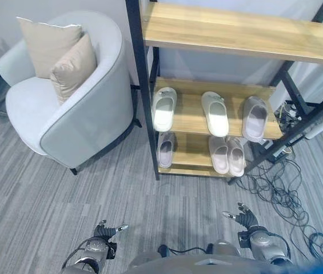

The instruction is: Arrange the slippers neatly on the shoe rack.

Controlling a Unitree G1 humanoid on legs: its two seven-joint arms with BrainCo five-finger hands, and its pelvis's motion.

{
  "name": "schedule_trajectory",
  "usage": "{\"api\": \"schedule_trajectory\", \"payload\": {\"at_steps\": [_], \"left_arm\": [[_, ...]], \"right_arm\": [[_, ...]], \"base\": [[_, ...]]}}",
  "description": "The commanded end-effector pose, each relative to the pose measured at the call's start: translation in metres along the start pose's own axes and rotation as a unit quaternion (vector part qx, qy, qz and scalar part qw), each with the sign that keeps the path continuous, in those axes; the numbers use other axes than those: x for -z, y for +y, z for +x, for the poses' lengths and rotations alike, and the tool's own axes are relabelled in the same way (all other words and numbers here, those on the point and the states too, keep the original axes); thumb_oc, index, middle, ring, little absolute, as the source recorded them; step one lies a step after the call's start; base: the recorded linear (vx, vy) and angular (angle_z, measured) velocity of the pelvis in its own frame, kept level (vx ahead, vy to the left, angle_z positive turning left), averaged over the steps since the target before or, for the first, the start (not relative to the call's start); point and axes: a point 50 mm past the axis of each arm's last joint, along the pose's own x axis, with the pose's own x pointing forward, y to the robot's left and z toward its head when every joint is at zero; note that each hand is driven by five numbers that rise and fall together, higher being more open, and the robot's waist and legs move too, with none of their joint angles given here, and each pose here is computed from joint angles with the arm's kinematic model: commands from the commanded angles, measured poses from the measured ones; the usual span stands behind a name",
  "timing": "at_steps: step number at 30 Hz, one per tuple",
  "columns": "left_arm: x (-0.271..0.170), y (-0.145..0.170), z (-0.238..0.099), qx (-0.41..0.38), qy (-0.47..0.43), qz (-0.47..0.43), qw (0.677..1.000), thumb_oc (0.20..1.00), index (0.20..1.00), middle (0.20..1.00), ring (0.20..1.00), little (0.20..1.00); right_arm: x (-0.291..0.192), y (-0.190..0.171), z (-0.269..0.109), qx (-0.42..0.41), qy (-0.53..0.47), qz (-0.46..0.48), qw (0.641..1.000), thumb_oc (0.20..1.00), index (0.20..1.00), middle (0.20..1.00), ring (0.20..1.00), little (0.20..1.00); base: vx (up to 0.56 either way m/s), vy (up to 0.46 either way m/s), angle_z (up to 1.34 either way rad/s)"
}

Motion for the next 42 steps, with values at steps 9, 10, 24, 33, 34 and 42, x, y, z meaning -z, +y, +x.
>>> {"api": "schedule_trajectory", "payload": {"at_steps": [9,10,24,33,34,42], "left_arm": [[0.025,-0.014,-0.007,0.019,0.029,0.035,0.999,1.0,1.0,1.0,1.0,1.0],[0.023,-0.017,-0.007,0.022,0.026,0.035,0.999,1.0,1.0,1.0,1.0,1.0],[0.001,-0.025,-0.005,0.039,-0.024,0.07,0.997,1.0,1.0,1.0,1.0,1.0],[0.002,-0.029,-0.007,0.061,-0.035,0.101,0.992,1.0,1.0,1.0,1.0,1.0],[0.003,-0.029,-0.007,0.061,-0.034,0.102,0.992,1.0,1.0,1.0,1.0,1.0],[0.012,-0.037,-0.011,0.067,-0.034,0.104,0.992,1.0,1.0,1.0,1.0,1.0]], "right_arm": [[-0.031,-0.002,0.003,-0.03,-0.073,-0.05,0.996,1.0,1.0,1.0,1.0,1.0],[-0.038,0.001,0.003,-0.038,-0.088,-0.05,0.994,1.0,1.0,1.0,1.0,1.0],[-0.099,0.044,-0.005,-0.154,-0.21,-0.088,0.962,1.0,1.0,1.0,1.0,1.0],[-0.172,0.099,-0.044,-0.332,-0.347,-0.16,0.862,1.0,1.0,1.0,1.0,1.0],[-0.183,0.098,-0.049,-0.328,-0.371,-0.171,0.852,1.0,1.0,1.0,1.0,1.0],[-0.271,0.028,-0.075,-0.036,-0.57,-0.316,0.758,1.0,1.0,1.0,1.0,1.0]], "base": [[0.13,-0.16,0.38],[0.06,-0.097,0.42],[0.01,-0.005,0.1],[0.02,0.018,0.01],[0.02,0.019,0.04],[0.03,0.007,0.04]]}}
